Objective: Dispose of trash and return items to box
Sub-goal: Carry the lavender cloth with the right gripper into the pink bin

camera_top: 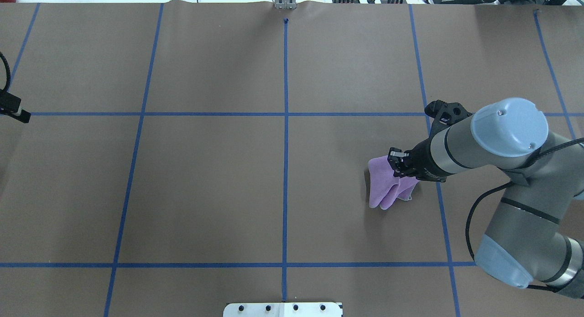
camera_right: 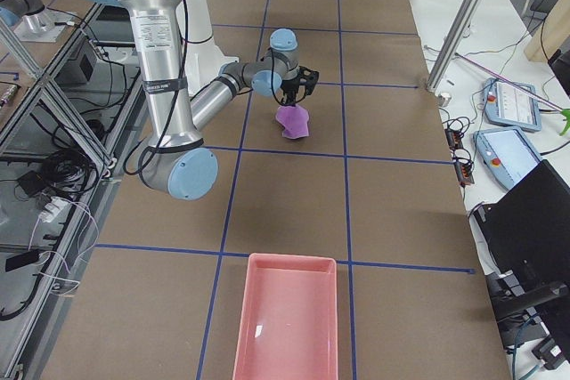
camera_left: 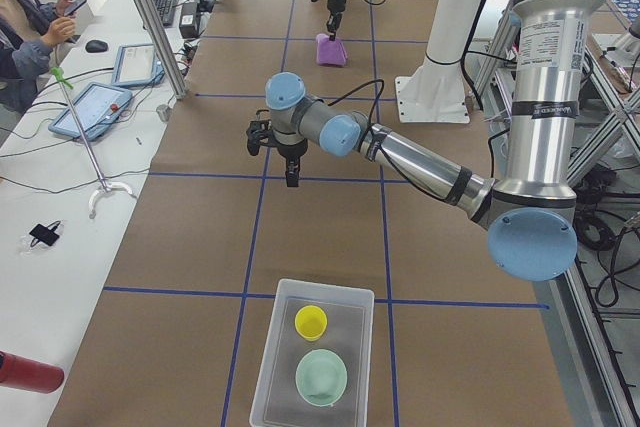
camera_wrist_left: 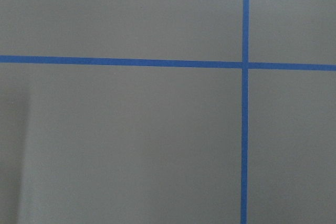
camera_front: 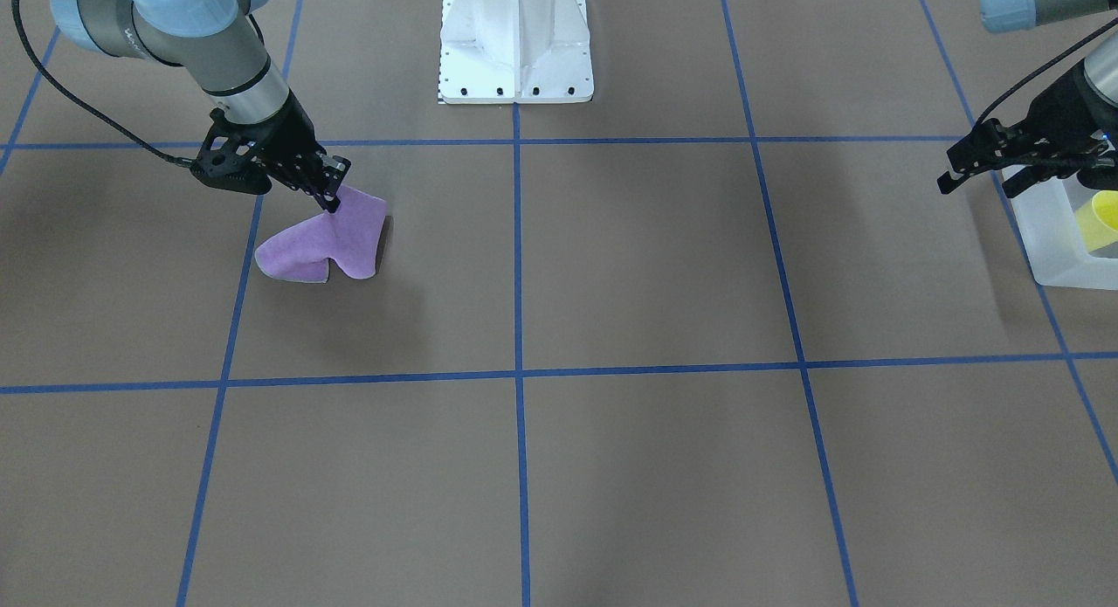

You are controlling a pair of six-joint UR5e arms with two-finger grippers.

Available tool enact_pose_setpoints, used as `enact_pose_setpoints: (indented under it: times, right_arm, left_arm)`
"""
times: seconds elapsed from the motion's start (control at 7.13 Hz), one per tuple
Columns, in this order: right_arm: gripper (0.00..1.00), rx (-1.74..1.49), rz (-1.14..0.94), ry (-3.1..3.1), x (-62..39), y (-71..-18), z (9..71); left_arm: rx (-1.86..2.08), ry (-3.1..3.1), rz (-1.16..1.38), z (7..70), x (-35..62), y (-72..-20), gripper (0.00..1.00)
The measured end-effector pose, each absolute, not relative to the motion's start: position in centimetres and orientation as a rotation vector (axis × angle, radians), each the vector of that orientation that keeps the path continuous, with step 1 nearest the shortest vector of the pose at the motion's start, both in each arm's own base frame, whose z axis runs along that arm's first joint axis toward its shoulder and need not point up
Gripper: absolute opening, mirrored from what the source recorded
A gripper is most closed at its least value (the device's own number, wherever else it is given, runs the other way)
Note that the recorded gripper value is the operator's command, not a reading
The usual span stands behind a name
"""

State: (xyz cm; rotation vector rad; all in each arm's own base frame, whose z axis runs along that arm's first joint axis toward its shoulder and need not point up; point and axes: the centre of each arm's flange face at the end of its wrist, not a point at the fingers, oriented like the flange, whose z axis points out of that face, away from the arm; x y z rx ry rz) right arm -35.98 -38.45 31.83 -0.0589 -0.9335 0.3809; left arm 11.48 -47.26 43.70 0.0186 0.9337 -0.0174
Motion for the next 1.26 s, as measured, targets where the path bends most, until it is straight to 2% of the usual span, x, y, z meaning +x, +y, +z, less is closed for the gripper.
enact_pose_setpoints:
  times: [0.28,0.42,0.7,0.98,1.26]
  right_arm:
    - [0.0,-0.049,0.385,-0.891,-27.0,-41.2,31.0]
    - [0.0,-0.023,0.348,-0.857,-22.2,-42.1,33.0]
    - [0.0,0.031,0.243,-0.801,-9.9,-42.4,40.3]
    - [0.0,0.068,0.165,-0.763,2.2,-40.5,47.9]
    - [0.0,0.065,0.081,-0.722,10.0,-38.7,54.1]
  left_arm:
    - [0.015,0.932,-0.02,44.0,11.4,-47.3,0.98]
    - [0.015,0.932,-0.021,44.0,11.4,-47.3,0.98]
    - [0.007,0.93,-0.028,44.3,11.2,-46.9,0.98]
    - [0.008,0.931,-0.028,44.5,11.2,-46.7,0.98]
    - [0.008,0.93,-0.028,44.7,11.2,-46.7,0.98]
